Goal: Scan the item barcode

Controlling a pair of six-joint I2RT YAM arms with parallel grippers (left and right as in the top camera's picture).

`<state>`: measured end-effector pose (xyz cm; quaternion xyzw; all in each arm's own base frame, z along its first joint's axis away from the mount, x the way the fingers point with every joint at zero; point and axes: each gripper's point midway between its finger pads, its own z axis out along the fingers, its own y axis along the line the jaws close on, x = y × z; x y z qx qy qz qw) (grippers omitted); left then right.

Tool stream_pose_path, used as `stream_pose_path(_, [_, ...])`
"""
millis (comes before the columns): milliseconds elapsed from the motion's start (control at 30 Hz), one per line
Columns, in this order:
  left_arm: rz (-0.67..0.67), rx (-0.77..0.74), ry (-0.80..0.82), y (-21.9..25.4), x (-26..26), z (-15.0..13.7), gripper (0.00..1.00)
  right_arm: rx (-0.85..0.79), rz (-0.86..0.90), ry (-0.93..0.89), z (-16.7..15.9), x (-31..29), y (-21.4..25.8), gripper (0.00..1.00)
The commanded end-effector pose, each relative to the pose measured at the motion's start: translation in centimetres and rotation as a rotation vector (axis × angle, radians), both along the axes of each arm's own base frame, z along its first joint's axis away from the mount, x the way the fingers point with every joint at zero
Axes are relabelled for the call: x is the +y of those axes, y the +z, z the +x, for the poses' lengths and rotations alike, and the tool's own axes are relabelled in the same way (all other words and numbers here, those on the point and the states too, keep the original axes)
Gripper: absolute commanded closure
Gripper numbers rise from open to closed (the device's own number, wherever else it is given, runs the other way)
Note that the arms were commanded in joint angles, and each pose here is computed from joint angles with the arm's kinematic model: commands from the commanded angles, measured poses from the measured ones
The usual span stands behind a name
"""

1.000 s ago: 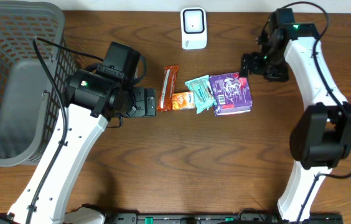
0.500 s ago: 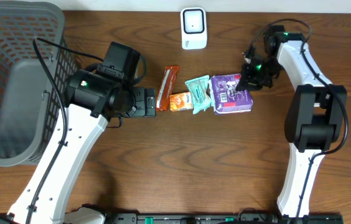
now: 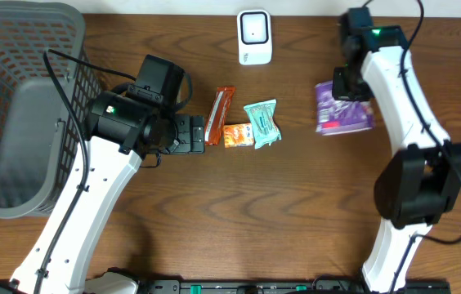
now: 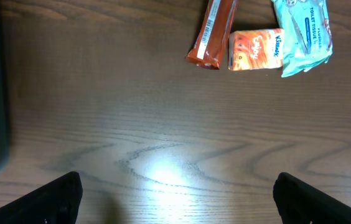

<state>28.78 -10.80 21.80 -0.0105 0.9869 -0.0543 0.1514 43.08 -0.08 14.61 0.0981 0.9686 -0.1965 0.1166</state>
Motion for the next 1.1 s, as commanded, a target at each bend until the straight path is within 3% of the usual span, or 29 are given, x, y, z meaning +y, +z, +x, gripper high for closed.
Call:
stream_pose_path(0, [0.013, -0.007, 0.006, 0.1, 0.2, 0.1, 0.02, -0.166, -0.420, -0.131, 0.2, -3.0, 4.0, 0.99])
stream_pose_path(200, [0.013, -0.007, 0.006, 0.1, 0.2, 0.1, 0.02, -0.095, -0.473, -0.007, 0.7, 1.4, 0.1, 0.99])
stream_pose_path(433, [0.013, -0.007, 0.006, 0.1, 0.2, 0.1, 0.02, -0.012, -0.400, 0.155, -0.1, 9.1, -5.9, 0.87])
stream_pose_path(533, [0.013, -0.007, 0.006, 0.1, 0.2, 0.1, 0.02, 0.016, -0.354, 0.211, -0.9, 12.3, -8.3, 0.65])
stream_pose_path(633, [0.013, -0.007, 0.006, 0.1, 0.2, 0.1, 0.02, 0.028, -0.264, 0.245, -1.7, 15.1, -9.2, 0.64])
stream_pose_path(700, [0.013, -0.007, 0.006, 0.1, 0.2, 0.1, 0.02, 0.020, -0.189, 0.254, -1.8, 16.8, -8.6, 0.59])
stream_pose_path(800, [0.013, -0.007, 0.006, 0.1, 0.2, 0.1, 0.02, 0.002, -0.082, 0.295, -1.3, 18.9, -6.3, 0.24])
stream_pose_path(833, [0.013, -0.007, 0.006, 0.1, 0.2, 0.1, 0.02, -0.004, -0.047, 0.306, -1.0, 19.3, -5.3, 0.19])
stream_pose_path(1067, [0.013, -0.007, 0.006, 0.1, 0.2, 0.1, 0.02, -0.030, 0.251, 0.370, 1.3, 18.5, 2.2, 0.12])
